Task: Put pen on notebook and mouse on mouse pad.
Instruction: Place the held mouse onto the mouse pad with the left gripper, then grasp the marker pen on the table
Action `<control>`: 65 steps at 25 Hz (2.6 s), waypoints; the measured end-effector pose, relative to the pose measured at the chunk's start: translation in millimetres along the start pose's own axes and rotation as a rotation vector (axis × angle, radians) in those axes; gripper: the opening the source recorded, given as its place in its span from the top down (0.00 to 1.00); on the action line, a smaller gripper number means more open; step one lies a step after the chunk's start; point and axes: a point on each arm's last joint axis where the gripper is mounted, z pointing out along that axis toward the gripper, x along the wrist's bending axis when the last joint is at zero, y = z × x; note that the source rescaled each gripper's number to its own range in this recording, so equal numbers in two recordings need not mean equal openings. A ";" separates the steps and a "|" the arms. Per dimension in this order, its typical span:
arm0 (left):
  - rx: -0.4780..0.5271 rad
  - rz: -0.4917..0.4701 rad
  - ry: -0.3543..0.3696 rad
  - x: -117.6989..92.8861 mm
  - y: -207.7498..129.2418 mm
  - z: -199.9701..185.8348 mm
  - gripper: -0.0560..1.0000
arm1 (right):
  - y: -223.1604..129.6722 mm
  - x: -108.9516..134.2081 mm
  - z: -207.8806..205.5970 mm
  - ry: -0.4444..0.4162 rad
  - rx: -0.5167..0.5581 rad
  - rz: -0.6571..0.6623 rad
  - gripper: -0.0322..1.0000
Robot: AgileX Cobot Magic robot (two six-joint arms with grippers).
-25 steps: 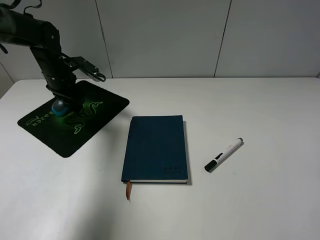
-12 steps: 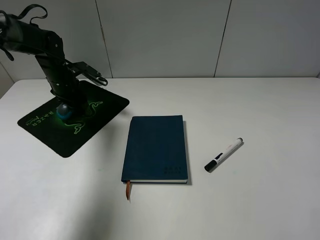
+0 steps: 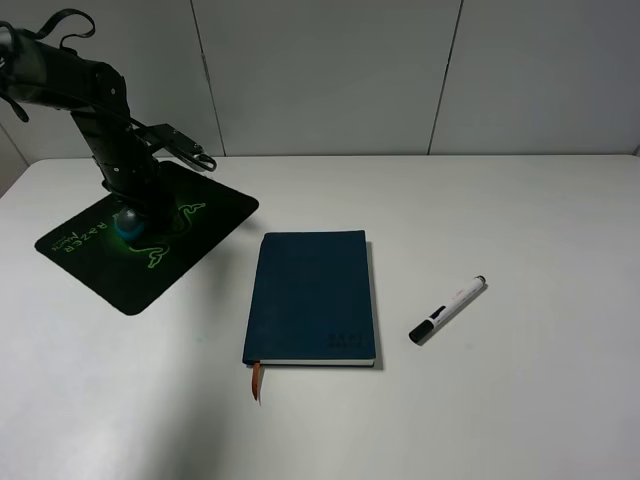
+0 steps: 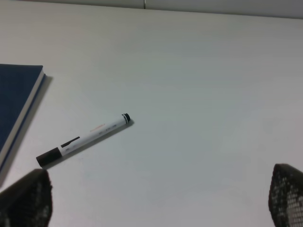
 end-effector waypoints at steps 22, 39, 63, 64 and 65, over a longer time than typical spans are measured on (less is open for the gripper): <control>-0.021 -0.099 0.013 4.1 4.6 -12.7 0.00 | 0.0 0.0 0.0 0.000 0.000 0.000 0.00; -0.008 -0.182 0.028 -1.8 -29.7 -154.7 0.00 | 0.0 0.0 0.0 0.000 0.000 0.000 0.00; -0.408 -0.425 0.076 -65.5 -146.4 -339.4 0.00 | 0.0 0.0 0.0 0.000 0.000 0.000 0.00; -0.429 -0.426 0.070 -72.7 -156.8 -343.4 0.00 | 0.0 0.0 0.0 0.000 0.000 0.000 0.00; -0.437 -0.427 0.073 -77.5 -164.8 -344.7 0.00 | 0.0 0.0 0.0 0.000 0.000 0.000 0.00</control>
